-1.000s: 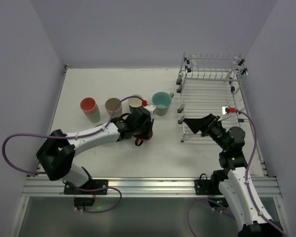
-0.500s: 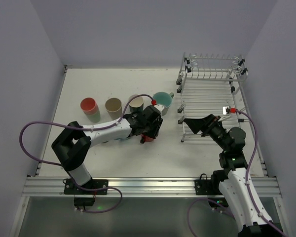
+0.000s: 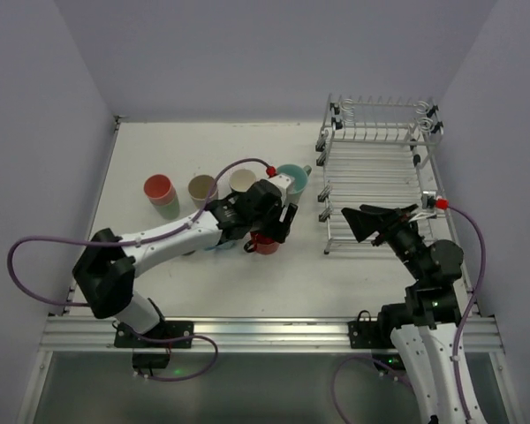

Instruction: Unload the cups from the dish rack

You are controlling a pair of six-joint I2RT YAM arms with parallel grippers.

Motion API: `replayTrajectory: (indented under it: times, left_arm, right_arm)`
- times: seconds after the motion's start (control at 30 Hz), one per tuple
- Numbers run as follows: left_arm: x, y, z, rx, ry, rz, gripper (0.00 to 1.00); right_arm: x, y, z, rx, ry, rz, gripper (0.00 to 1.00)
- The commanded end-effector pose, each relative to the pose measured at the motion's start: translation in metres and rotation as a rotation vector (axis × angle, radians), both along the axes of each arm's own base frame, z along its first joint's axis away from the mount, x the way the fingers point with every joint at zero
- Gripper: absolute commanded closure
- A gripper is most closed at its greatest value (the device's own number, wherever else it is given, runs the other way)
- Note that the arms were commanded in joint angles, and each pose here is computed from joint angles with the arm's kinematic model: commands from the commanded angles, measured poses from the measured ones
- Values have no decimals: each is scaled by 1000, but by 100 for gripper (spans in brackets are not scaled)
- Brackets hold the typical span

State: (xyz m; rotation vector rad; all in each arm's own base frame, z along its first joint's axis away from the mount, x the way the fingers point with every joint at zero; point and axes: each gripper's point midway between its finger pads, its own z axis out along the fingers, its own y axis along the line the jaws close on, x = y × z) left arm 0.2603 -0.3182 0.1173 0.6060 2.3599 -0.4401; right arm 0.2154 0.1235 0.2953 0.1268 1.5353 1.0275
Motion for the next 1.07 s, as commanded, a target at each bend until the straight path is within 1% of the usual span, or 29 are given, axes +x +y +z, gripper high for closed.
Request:
replayTrajectory:
  times: [0.0, 0.03, 0.07, 0.13, 0.17, 0.23, 0.27, 0.33, 0.37, 0.43, 0.47, 0.53, 0.57, 0.67, 0.87, 0.97, 1.03]
  left_arm:
    - [8, -7, 119, -193, -242, -34, 19]
    - [7, -3, 136, -219, -276, -32, 15]
    - [3, 6, 173, -279, -340, -26, 11]
    - [-1, 24, 209, -319, -426, 1, 7]
    - [-9, 40, 240, -374, -486, 21, 6]
    - [-16, 64, 267, -395, -550, 63, 6]
    - [-26, 85, 285, -421, -592, 92, 6]
    - [-37, 107, 298, -441, -626, 117, 6]
    - [-48, 127, 314, -473, -658, 138, 7]
    - [-56, 154, 316, -455, -673, 203, 7]
    - [-66, 173, 325, -482, -699, 228, 7]
    - [-72, 197, 323, -465, -711, 291, 7]
    - [-79, 211, 326, -481, -726, 312, 7]
    - [-87, 230, 321, -493, -734, 355, 7]
    - [-88, 232, 304, -501, -717, 367, 7]
    - [-89, 232, 304, -516, -733, 362, 7]
    - [-87, 231, 310, -527, -750, 365, 4]
  right_arm:
    - [-13, -12, 38, -13, -82, -72, 1]
    - [-18, -14, 47, -11, -111, -82, 1]
    - [-21, -15, 51, -12, -115, -87, 1]
    - [-29, -17, 66, -14, -153, -98, 1]
    - [-32, -18, 69, -17, -156, -99, 1]
    - [-39, -19, 80, -25, -184, -103, 1]
    - [-42, -20, 84, -32, -196, -108, 1]
    - [-46, -21, 89, -40, -210, -114, 1]
    - [-46, -24, 90, -43, -208, -130, 1]
    - [-53, -28, 101, -55, -247, -155, 1]
    - [-54, -32, 103, -58, -253, -180, 1]
    - [-59, -38, 112, -67, -286, -213, 1]
    - [-59, -42, 114, -68, -293, -239, 1]
    - [-60, -47, 116, -76, -303, -270, 1]
    - [-55, -48, 106, -83, -272, -275, 1]
    - [-57, -50, 110, -82, -281, -287, 1]
    - [-60, -50, 119, -79, -294, -288, 1]
